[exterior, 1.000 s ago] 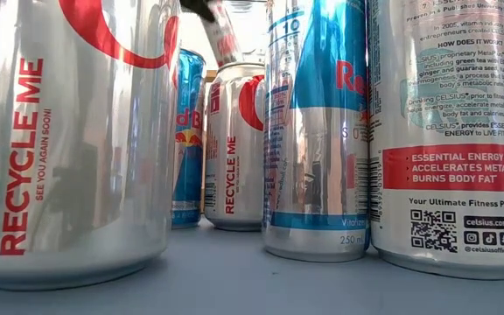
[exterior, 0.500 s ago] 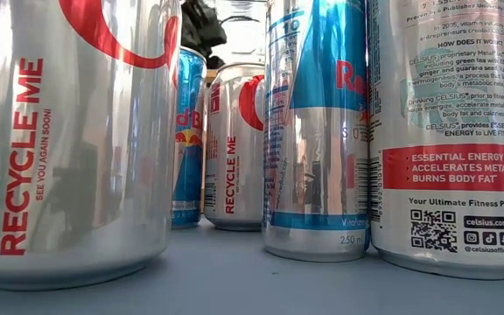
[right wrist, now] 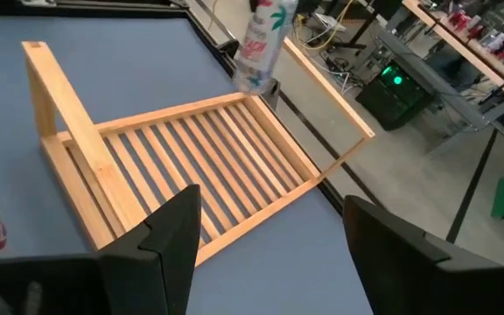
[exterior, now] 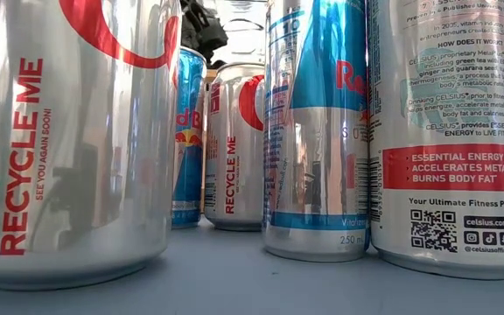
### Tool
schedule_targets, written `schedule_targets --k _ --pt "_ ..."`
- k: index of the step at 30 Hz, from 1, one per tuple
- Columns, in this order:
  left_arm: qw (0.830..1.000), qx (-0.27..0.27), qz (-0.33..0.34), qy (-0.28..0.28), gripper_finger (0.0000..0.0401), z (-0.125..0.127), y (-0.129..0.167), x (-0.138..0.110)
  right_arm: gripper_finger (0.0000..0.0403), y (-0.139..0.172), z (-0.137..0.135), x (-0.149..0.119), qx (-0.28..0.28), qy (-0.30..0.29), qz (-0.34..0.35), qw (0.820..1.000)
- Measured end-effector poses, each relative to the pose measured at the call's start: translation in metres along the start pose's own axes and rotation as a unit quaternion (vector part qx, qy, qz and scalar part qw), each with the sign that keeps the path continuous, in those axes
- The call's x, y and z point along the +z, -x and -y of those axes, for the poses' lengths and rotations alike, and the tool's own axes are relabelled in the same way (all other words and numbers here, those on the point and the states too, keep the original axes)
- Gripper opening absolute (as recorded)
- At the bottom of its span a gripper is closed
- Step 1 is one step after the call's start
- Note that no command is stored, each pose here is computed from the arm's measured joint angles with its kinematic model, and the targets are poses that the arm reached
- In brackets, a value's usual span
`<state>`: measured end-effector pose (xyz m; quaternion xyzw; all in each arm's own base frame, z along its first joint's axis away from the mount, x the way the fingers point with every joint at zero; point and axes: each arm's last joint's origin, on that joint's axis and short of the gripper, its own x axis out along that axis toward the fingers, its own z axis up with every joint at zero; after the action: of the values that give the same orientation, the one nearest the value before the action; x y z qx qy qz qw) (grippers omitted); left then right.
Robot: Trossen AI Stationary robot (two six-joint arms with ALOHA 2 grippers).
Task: Place canned beverage on shelf
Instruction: Put the right white soda can on the shelf
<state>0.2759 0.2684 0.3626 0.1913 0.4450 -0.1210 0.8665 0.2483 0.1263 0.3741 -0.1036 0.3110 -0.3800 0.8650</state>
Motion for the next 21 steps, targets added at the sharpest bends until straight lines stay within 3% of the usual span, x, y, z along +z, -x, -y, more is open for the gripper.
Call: schedule_targets --k 6,11,17,21 --pt "1.000 0.004 -0.019 -0.003 0.0250 -0.002 -0.012 -0.009 0.0260 -0.012 0.005 0.004 -0.022 0.012 -0.006 1.000" --pt "1.000 0.007 -0.025 0.000 0.0250 -0.004 -0.017 -0.014 0.0255 -0.034 0.021 0.005 -0.064 0.079 -0.025 0.995" --pt "1.000 0.008 -0.024 0.002 0.0250 -0.004 -0.016 -0.015 0.0226 -0.042 0.100 0.017 -0.096 0.085 -0.030 0.991" --pt "1.000 -0.002 -0.014 0.003 0.0250 -0.003 -0.015 -0.017 0.0209 -0.030 0.159 0.011 -0.059 0.030 -0.016 0.998"
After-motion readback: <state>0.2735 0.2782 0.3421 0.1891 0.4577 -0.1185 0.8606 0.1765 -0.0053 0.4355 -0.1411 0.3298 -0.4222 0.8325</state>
